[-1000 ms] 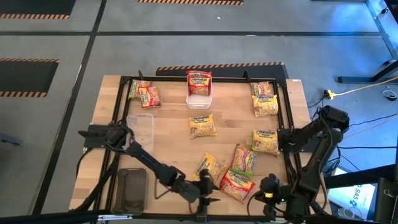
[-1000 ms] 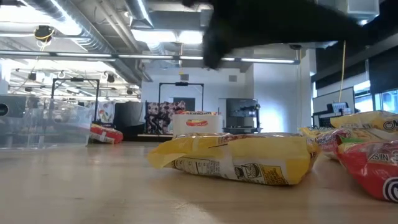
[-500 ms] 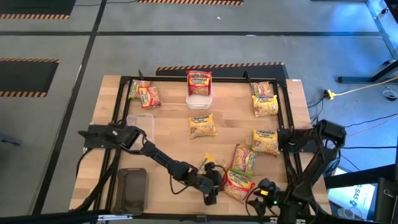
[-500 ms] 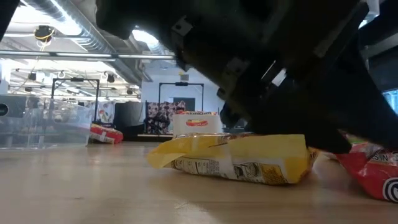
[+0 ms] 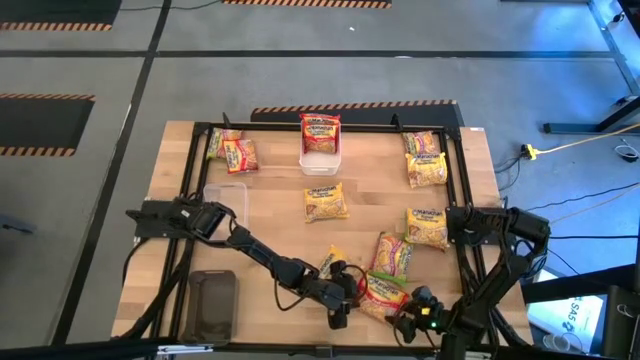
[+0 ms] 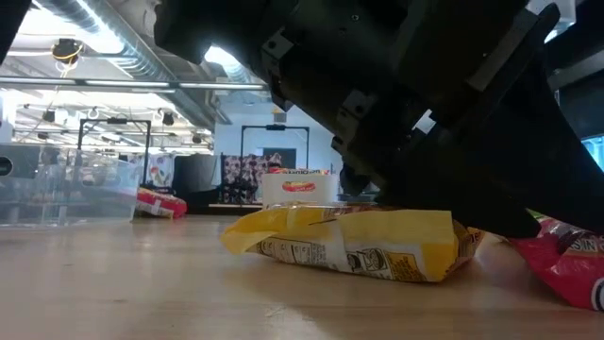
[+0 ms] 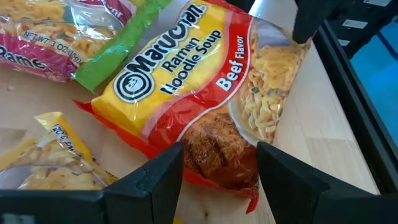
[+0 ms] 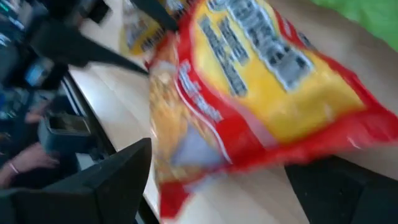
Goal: Sort Maruchan noodles
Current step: Put the red noodle pack into the white bin
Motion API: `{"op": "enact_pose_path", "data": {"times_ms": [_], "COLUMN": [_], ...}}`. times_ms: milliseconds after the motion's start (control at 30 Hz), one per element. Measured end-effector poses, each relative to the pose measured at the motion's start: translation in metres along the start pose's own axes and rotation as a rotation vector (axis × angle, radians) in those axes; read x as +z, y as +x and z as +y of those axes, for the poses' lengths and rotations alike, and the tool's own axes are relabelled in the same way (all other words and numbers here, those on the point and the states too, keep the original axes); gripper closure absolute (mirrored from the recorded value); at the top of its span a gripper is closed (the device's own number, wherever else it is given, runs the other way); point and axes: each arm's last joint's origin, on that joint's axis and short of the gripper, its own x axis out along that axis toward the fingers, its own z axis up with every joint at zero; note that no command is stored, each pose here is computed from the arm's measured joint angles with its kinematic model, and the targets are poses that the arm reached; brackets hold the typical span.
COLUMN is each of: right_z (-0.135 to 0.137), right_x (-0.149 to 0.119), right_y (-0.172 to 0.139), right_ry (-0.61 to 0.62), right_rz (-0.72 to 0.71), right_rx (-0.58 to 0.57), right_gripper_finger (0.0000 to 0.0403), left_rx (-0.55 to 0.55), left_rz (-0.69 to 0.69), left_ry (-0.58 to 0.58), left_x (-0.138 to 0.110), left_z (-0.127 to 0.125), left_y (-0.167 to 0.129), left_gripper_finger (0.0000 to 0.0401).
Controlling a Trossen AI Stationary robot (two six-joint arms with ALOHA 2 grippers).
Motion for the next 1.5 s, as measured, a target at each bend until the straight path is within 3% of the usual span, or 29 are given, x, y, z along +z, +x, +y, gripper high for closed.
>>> {"op": "enact_pose_path", "data": {"times_ms": [300, 533, 1033, 1233, 1500], "right_z": [0.002, 0.007, 0.010, 0.016, 0.046], "right_x": [0.001, 0.005, 0.004, 0.001, 0.017], "right_y": [0.028, 0.034, 0.035, 0.029, 0.007], "right_ry": [0.041, -0.011, -0.107, -0.202, -0.489], "right_rz": [-0.053, -0.107, -0.156, -0.147, -0.134], "right_rx": [0.004, 0.048, 0.094, 0.090, 0.064], "right_gripper_finger": [0.0058, 0.0075, 0.0250, 0.0258, 0.0269], "left_rx": [-0.029, -0.040, -0.056, -0.070, -0.085], "left_rz": [0.014, 0.018, 0.020, 0.027, 0.061], "left_ry": [0.004, 0.003, 0.000, 0.016, 0.108], "left_x": [-0.001, -0.001, 0.001, 0.025, 0.062], "left_z": [-0.002, -0.002, -0.005, -0.017, -0.021], "left_y": [0.000, 0.000, -0.005, -0.035, -0.091], "left_gripper_finger": [0.0205, 0.0205, 0.0205, 0.0205, 0.0205]}}
